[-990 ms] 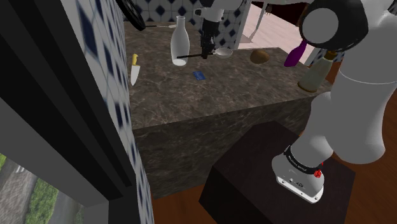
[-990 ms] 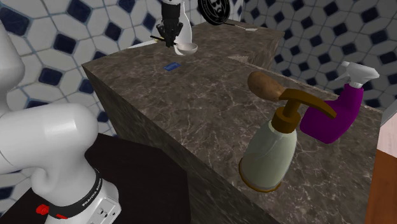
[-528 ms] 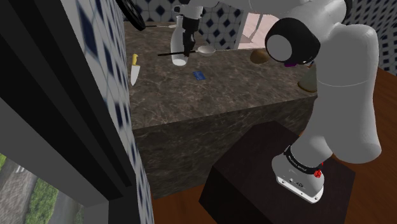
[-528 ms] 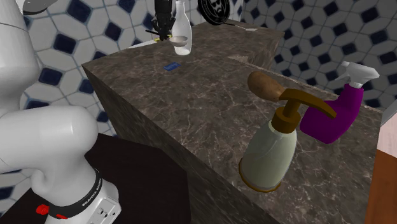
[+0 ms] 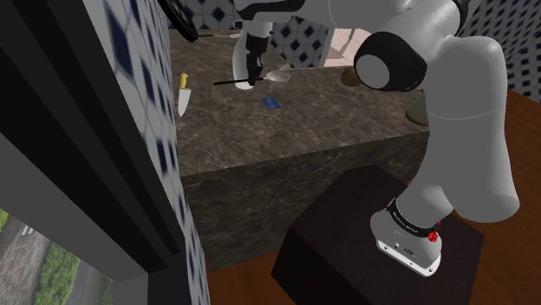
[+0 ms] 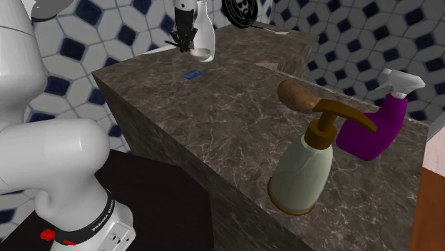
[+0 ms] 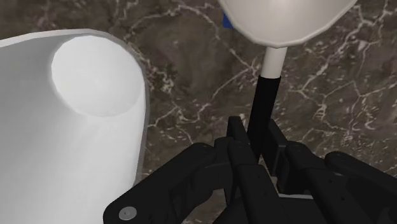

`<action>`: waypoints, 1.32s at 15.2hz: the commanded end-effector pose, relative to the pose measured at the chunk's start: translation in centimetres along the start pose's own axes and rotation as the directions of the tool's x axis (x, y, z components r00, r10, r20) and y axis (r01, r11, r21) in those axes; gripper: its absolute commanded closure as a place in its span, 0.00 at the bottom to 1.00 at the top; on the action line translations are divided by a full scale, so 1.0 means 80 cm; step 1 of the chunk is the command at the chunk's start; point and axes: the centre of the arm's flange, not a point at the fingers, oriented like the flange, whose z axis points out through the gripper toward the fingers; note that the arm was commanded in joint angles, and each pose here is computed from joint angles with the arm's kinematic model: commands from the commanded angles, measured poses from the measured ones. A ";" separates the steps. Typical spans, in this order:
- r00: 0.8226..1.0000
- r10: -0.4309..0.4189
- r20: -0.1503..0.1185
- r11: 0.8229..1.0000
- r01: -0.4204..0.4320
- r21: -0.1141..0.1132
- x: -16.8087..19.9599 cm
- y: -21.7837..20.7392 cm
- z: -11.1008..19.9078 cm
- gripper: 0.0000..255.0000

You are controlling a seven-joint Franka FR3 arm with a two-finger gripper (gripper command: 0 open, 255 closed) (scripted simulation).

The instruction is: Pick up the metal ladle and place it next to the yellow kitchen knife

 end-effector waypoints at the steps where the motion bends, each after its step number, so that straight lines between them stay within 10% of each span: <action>1: 1.000 0.000 0.000 1.000 0.000 0.000 0.000 0.000 0.013 1.00; 19: 1.000 0.000 0.000 1.000 0.000 0.000 -0.007 0.007 0.079 1.00; 20: 1.000 0.001 -0.001 1.000 -0.001 0.001 -0.004 0.019 0.069 0.00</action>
